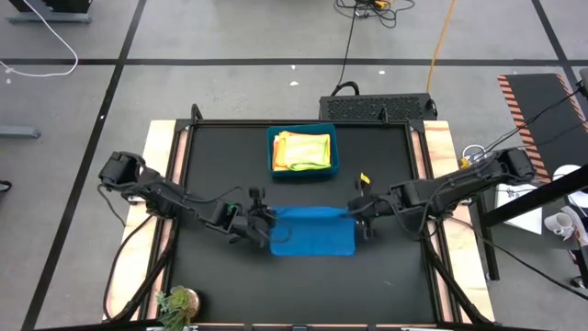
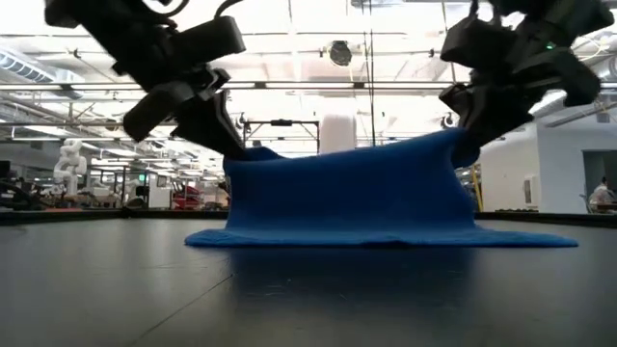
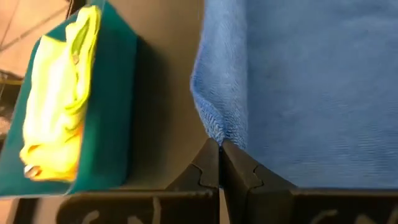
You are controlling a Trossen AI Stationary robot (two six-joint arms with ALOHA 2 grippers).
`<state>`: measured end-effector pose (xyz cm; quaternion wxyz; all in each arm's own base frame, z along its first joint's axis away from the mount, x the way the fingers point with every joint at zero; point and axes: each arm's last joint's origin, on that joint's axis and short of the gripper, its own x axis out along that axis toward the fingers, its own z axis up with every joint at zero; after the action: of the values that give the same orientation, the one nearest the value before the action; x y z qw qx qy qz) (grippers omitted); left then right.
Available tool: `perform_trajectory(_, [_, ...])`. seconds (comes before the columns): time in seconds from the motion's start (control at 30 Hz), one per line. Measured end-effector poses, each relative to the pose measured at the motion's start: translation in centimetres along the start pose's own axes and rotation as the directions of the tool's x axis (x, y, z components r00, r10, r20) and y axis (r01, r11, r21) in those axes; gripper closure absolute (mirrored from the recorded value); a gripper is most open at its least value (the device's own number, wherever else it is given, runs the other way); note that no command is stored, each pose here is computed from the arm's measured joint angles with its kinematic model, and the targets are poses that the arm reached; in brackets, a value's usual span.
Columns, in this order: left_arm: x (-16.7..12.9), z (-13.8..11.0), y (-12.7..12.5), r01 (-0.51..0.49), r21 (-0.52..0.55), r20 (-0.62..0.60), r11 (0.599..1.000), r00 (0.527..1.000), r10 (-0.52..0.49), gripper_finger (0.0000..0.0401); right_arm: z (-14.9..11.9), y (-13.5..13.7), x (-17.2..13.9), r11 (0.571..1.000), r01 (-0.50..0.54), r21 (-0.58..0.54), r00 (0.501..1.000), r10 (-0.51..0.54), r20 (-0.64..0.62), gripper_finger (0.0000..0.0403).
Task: Fold microfiber towels
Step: Fold the blue microfiber cloth
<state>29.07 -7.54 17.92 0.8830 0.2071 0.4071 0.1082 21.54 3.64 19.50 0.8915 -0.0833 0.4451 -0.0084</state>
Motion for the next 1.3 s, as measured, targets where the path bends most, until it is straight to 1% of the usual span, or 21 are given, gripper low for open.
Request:
perform_trajectory(0.13, [-0.1, -1.2, -1.5, 0.023, 0.015, 0.039, 1.000, 0.999, -0.024, 0.0399, -0.8, 1.5, 0.4, 0.998, -0.055, -0.004, 0.998, 0.055, 0.040, 0.0403])
perform_trajectory(0.23, [-0.4, -1.5, -2.3, 0.040, 0.028, 0.062, 0.999, 0.997, -0.042, 0.0399, -1.3, 2.4, 0.8, 0.995, -0.100, 0.013, 0.992, 0.098, 0.076, 0.0403])
perform_trajectory(0.3, [-0.5, -1.7, -2.8, 0.069, 0.033, 0.077, 0.997, 0.994, -0.072, 0.0399, -1.9, 2.9, 1.1, 0.990, -0.138, 0.021, 0.985, 0.135, 0.108, 0.0403])
perform_trajectory(0.43, [-0.6, -1.5, -3.7, 0.128, 0.035, 0.148, 0.991, 0.980, -0.132, 0.0398, -2.9, 3.7, 1.7, 0.971, -0.238, 0.031, 0.958, 0.229, 0.171, 0.0403])
perform_trajectory(0.57, [-0.6, -1.4, -4.5, 0.163, 0.060, 0.188, 0.985, 0.967, -0.171, 0.0398, -4.1, 4.1, 2.2, 0.964, -0.264, 0.042, 0.952, 0.253, 0.174, 0.0403])
perform_trajectory(0.63, [-0.4, -1.6, -4.8, 0.201, 0.074, 0.178, 0.977, 0.961, -0.211, 0.0397, -4.4, 4.2, 2.3, 0.956, -0.287, 0.056, 0.946, 0.274, 0.175, 0.0399])
perform_trajectory(0.67, [-0.4, -1.7, -4.9, 0.222, 0.078, 0.179, 0.972, 0.956, -0.233, 0.0393, -4.5, 4.3, 2.3, 0.950, -0.306, 0.058, 0.940, 0.291, 0.180, 0.0395])
perform_trajectory(0.73, [-0.2, -1.1, -5.2, 0.280, 0.068, 0.221, 0.958, 0.932, -0.288, 0.0381, -4.7, 4.4, 2.4, 0.938, -0.342, 0.053, 0.927, 0.328, 0.183, 0.0383])
perform_trajectory(0.83, [0.3, -1.4, -5.8, 0.320, 0.080, 0.213, 0.944, 0.920, -0.330, 0.0355, -4.6, 4.5, 2.3, 0.927, -0.373, 0.046, 0.914, 0.359, 0.190, 0.0358])
perform_trajectory(0.93, [0.7, -1.6, -6.1, 0.334, 0.073, 0.208, 0.940, 0.916, -0.342, 0.0328, -4.5, 4.6, 2.2, 0.907, -0.420, 0.036, 0.894, 0.406, 0.192, 0.0330])
perform_trajectory(1.03, [0.9, -1.7, -6.1, 0.339, 0.035, 0.193, 0.940, 0.921, -0.339, 0.0308, -4.5, 4.7, 2.2, 0.888, -0.457, 0.049, 0.877, 0.441, 0.188, 0.0303])
perform_trajectory(1.13, [0.5, -1.6, -5.8, 0.320, 0.019, 0.200, 0.947, 0.927, -0.318, 0.0293, -4.6, 4.7, 2.2, 0.898, -0.437, 0.056, 0.888, 0.421, 0.185, 0.0284])
perform_trajectory(1.3, [-1.0, -0.6, -4.6, 0.294, 0.001, 0.257, 0.956, 0.924, -0.285, 0.0287, -4.7, 3.8, 2.4, 0.946, -0.308, 0.100, 0.940, 0.287, 0.182, 0.0274])
